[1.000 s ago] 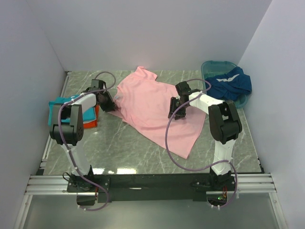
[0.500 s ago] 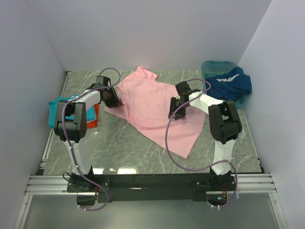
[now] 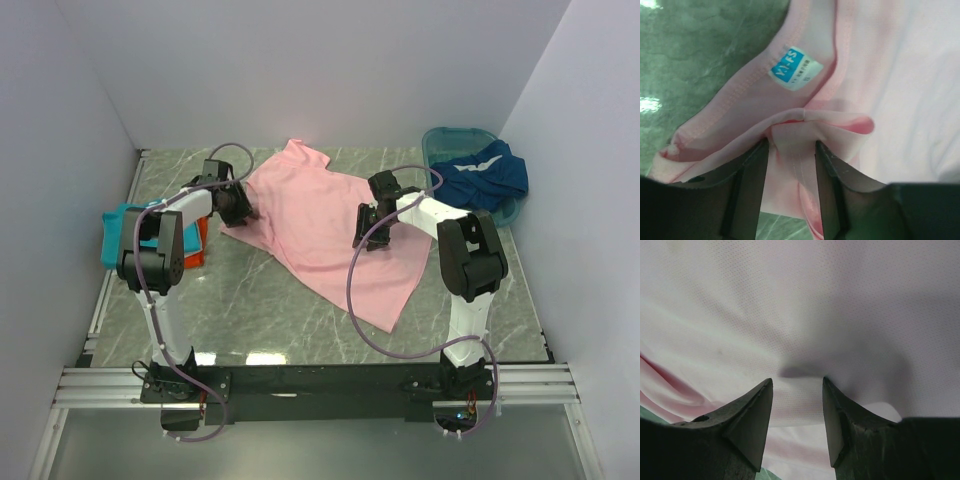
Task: Fold and stack the t-shirts
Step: Flatten the tshirt out, then fold the tshirt
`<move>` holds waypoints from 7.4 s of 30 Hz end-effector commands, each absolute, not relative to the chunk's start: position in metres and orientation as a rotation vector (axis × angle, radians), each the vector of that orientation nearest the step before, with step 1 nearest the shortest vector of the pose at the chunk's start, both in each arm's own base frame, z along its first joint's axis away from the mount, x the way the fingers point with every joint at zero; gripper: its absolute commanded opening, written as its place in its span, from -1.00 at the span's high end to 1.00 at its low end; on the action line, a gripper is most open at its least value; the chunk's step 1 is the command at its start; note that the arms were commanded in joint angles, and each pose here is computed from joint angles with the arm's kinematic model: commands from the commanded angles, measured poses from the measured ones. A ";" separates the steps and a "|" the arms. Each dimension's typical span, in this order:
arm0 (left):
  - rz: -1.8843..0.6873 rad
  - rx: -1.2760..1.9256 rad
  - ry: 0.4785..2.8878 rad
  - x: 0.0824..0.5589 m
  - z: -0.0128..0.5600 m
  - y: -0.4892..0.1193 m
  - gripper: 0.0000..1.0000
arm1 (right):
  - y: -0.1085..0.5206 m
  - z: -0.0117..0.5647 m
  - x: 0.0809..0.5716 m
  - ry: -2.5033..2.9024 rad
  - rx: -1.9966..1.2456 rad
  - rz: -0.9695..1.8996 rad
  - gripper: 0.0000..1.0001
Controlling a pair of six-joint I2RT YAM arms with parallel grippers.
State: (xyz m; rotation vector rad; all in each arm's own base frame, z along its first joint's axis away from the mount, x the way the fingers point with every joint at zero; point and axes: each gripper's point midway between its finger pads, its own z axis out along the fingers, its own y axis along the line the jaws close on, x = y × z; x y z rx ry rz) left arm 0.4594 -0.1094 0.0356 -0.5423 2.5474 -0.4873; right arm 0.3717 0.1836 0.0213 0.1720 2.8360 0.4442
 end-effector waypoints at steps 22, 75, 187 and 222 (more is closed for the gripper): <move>-0.620 -0.510 2.405 0.453 0.083 -0.119 0.40 | 0.164 0.006 0.356 2.905 0.185 0.339 -0.04; -0.481 -0.462 2.351 0.475 0.106 -0.111 0.99 | 0.158 0.008 0.353 2.912 0.182 0.306 -0.04; -0.589 -0.769 2.203 0.319 0.164 -0.082 0.99 | 0.096 0.064 0.137 3.055 0.572 0.214 1.00; -0.723 -0.395 2.183 0.480 0.190 -0.142 0.99 | 0.046 0.063 0.252 2.922 0.698 0.271 1.00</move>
